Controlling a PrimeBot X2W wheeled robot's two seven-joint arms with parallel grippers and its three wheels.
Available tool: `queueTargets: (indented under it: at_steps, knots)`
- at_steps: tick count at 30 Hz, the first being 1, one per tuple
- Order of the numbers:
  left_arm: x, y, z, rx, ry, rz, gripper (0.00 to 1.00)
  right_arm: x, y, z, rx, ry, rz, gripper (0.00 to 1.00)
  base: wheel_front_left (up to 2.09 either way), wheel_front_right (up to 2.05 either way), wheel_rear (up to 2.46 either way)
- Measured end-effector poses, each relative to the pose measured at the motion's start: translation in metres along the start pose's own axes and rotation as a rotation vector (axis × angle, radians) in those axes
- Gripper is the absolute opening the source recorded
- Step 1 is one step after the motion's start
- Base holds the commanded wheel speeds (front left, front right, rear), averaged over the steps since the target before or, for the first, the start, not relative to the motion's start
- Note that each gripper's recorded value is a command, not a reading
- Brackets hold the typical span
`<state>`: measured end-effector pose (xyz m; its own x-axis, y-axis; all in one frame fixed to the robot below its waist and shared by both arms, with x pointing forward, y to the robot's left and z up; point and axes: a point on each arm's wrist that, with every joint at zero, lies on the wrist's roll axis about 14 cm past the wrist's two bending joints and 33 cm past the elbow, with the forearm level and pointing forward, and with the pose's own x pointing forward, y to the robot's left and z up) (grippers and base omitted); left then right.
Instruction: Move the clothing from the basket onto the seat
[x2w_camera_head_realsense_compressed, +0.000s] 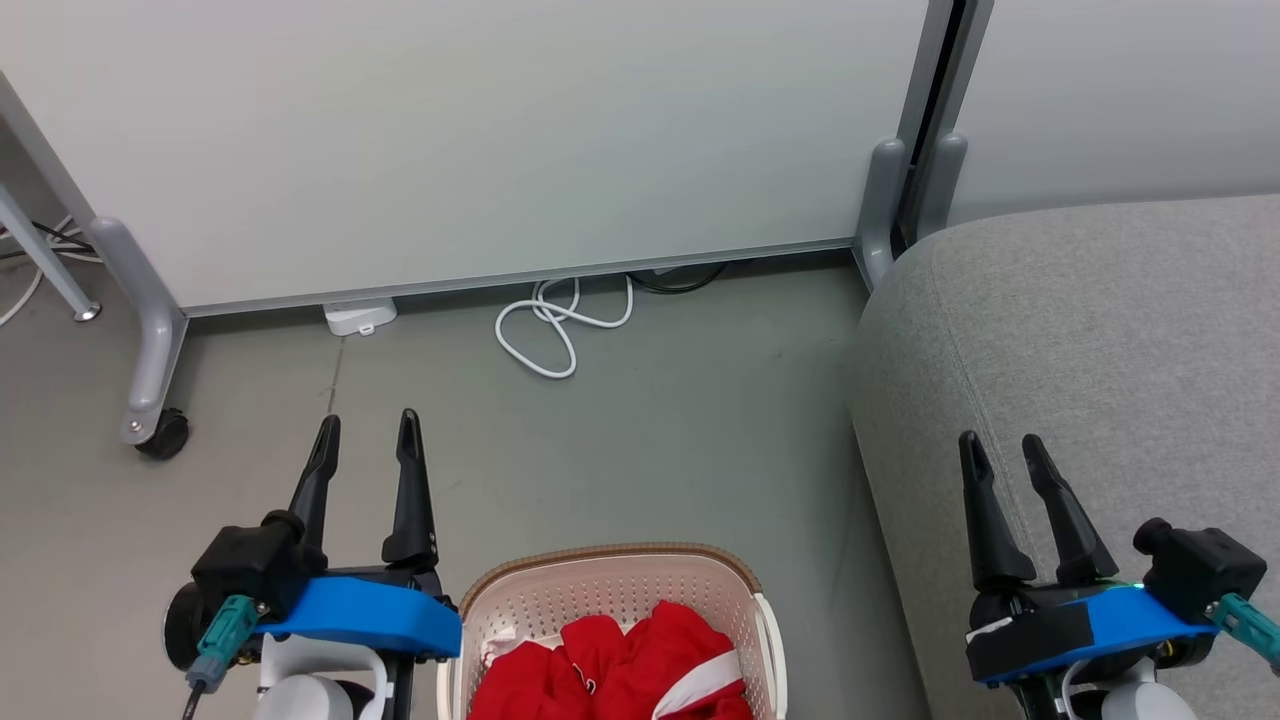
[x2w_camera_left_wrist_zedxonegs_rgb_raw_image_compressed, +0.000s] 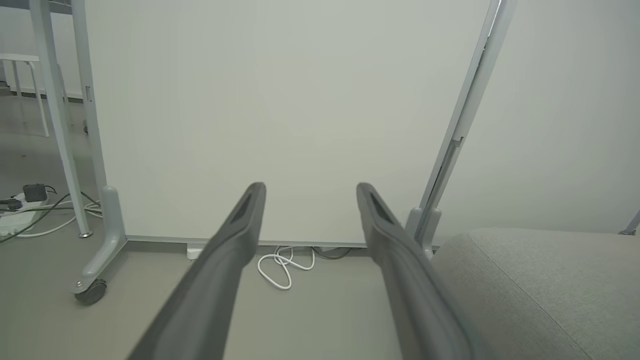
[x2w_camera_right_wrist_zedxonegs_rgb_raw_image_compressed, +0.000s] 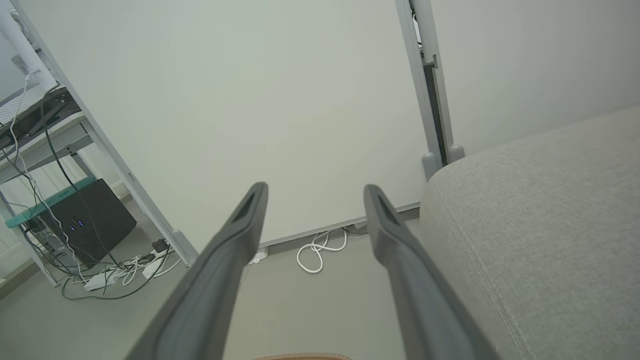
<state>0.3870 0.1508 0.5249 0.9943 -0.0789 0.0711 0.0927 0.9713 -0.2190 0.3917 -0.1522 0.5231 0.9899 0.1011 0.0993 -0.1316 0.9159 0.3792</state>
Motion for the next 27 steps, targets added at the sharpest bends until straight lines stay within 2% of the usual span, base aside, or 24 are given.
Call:
queueTargets:
  at_steps: [18,27]
  knots:
    - [-0.001,-0.002,0.009,0.151,-0.051,-0.024,1.0,0.003,0.011,0.0,-0.161,-0.016,0.052,1.0,0.0,0.0,0.0]
    - [-0.002,-0.003,0.006,0.163,-0.053,-0.047,1.0,0.004,0.014,0.0,-0.23,-0.024,0.072,1.0,0.0,0.0,0.0]
